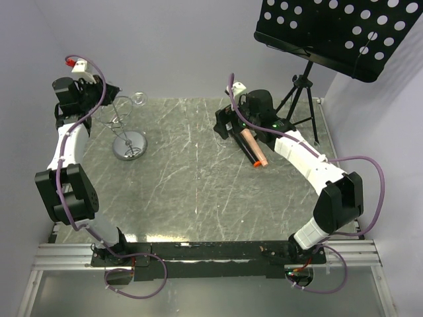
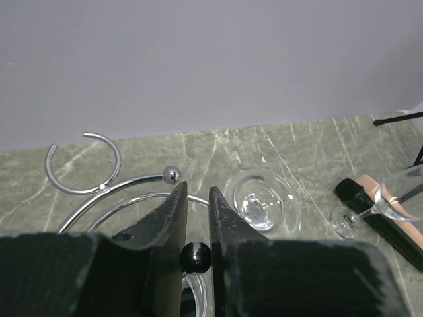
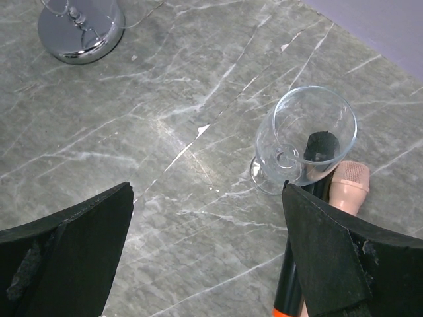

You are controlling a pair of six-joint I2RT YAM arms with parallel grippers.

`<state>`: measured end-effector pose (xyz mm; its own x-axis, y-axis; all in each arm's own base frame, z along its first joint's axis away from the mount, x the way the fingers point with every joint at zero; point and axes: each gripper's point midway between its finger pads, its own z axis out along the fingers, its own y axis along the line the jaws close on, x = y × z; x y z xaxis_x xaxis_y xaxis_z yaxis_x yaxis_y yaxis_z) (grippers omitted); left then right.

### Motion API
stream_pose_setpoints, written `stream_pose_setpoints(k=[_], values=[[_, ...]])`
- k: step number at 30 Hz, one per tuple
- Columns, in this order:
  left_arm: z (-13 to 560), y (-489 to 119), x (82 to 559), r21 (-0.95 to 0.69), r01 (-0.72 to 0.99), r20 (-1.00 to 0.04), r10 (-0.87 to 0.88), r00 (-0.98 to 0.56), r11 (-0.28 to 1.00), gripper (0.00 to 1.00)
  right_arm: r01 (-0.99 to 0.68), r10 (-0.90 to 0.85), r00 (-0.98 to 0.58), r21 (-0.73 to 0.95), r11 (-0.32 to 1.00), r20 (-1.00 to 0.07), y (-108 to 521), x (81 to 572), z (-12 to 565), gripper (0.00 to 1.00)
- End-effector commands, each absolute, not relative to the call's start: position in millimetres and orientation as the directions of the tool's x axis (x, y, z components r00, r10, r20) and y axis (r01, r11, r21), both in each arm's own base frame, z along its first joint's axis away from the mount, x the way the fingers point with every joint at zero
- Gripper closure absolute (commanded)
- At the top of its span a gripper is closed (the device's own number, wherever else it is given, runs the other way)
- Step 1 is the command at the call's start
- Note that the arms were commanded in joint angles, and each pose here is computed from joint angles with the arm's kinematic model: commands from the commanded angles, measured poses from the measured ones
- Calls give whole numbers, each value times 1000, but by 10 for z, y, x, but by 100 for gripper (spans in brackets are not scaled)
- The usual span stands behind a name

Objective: Take the wine glass off the wine glass rack

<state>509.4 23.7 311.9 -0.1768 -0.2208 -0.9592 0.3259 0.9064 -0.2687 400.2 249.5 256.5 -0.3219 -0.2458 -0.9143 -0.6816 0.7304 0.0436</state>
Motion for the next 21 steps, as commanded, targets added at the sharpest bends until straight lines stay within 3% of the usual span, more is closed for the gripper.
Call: stream_pose_setpoints(k=[1, 21], values=[[4297, -69, 4774, -193, 448, -971, -237, 43, 873, 99, -691, -210, -305, 63, 720, -929, 2554, 4049, 2629, 0], [4201, -641, 4328, -231, 537, -967, -254, -33, 811, 99, -702, -201, -326, 94, 706, -924, 2596, 4012, 2555, 0]])
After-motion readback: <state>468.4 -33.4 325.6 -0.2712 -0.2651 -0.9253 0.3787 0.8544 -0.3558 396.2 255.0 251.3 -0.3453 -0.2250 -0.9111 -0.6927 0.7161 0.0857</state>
